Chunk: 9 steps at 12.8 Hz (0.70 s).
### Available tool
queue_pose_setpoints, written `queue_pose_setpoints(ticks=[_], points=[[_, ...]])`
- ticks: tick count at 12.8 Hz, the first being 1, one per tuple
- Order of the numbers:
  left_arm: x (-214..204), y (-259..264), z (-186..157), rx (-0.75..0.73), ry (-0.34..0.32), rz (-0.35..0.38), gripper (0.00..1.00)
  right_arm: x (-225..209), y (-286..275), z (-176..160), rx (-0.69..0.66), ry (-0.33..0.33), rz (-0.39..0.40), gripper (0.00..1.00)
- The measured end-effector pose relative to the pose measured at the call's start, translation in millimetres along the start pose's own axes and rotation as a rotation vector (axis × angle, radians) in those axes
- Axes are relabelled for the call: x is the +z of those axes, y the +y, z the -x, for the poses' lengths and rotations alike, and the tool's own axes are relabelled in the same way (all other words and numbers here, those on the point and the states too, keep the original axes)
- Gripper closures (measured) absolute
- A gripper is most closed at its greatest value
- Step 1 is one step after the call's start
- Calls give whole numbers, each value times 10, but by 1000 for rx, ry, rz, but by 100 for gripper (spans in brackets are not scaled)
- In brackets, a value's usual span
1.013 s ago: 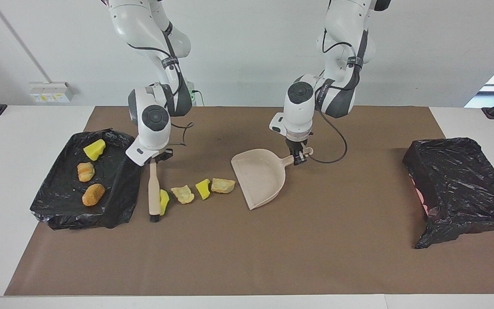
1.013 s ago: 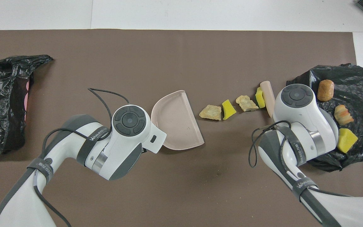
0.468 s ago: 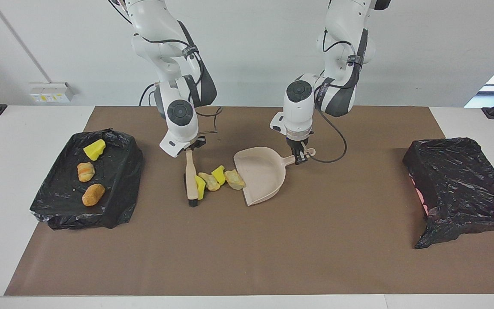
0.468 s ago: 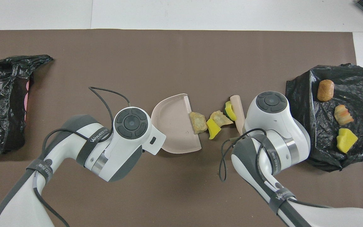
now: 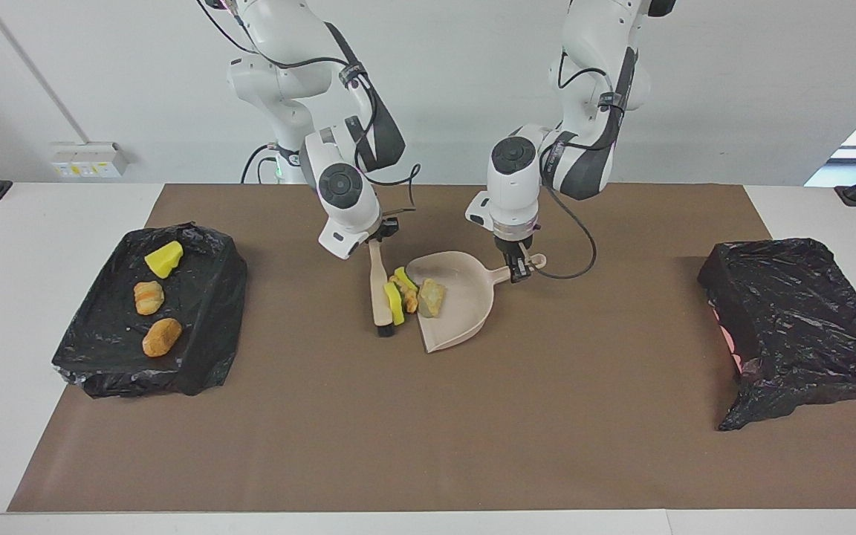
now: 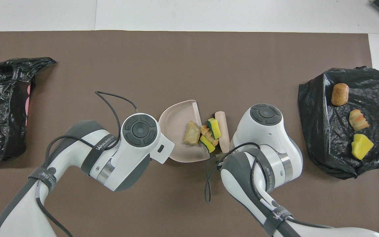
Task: Sweep and dump trash in bin
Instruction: 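Sweep the sponges and bread into the dustpan with the right gripper, then carry the loaded dustpan with the left gripper toward the black bag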
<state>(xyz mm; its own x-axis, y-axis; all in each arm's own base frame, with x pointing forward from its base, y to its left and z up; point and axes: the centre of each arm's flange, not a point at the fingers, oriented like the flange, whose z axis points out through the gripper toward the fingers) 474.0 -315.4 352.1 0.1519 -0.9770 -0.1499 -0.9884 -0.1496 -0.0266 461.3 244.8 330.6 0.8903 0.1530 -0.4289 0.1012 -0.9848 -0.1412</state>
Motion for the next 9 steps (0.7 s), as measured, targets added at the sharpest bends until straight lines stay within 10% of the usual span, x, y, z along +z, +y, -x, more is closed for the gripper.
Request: queue_pose_setpoints(ticks=[5, 9], points=[[8, -17, 22, -5, -1, 1, 67, -36, -315, 111, 48, -71, -233, 74], [45, -174, 205, 8, 4, 15, 67, -593, -374, 293, 103, 25, -195, 74]])
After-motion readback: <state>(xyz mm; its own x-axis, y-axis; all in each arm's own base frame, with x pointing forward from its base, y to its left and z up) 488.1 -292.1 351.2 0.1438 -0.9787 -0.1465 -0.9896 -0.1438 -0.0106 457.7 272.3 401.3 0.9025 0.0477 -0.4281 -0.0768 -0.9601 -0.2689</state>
